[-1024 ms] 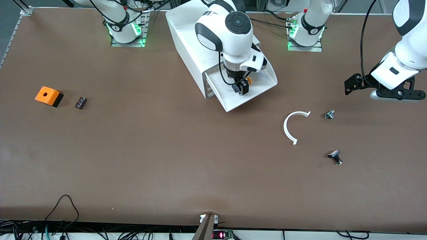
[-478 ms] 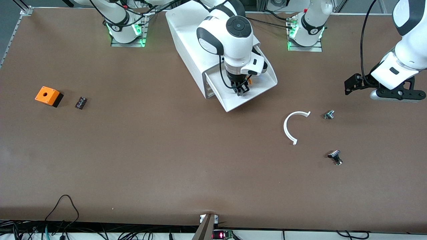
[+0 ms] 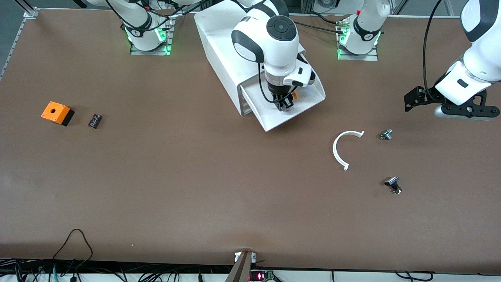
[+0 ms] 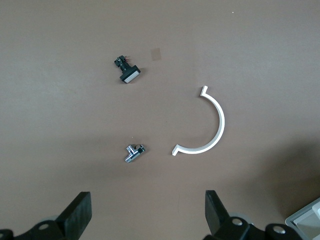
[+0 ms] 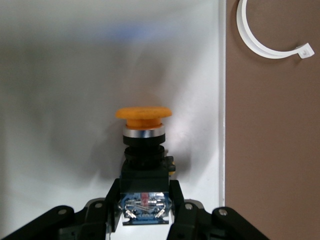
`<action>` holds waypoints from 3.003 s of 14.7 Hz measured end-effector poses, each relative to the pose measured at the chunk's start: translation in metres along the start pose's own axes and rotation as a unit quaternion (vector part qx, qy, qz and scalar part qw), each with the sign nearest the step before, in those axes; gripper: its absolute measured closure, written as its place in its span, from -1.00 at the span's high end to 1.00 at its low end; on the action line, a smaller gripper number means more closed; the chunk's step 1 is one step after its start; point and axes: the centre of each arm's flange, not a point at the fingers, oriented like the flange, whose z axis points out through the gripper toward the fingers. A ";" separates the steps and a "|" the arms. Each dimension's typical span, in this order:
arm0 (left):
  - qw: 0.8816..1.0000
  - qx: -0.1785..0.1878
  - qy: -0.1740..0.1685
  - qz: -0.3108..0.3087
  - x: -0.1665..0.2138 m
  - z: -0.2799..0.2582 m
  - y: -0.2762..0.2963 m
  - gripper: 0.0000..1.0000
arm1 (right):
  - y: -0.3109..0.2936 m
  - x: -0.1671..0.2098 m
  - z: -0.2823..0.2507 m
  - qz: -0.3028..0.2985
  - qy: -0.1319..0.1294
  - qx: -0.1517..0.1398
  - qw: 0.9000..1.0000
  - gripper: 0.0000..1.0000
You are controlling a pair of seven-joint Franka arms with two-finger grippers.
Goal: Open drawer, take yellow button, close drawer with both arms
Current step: 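Close the right gripper on the orange button and lift it, then carry the orange button out with the right gripper while the left gripper returns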
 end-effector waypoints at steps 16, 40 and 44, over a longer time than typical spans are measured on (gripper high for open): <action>1.000 0.000 0.000 -0.002 0.000 0.000 -0.002 1.00 | 0.000 -0.042 -0.144 0.135 0.020 -0.051 0.989 -0.17; 0.991 -0.023 0.019 -0.131 0.020 0.051 0.147 1.00 | 0.029 -0.230 -0.121 0.595 -0.114 -0.029 0.795 -0.17; 0.986 -0.038 0.025 -0.160 0.026 0.082 0.177 1.00 | 0.034 -0.297 -0.114 0.635 -0.115 -0.011 0.763 -0.17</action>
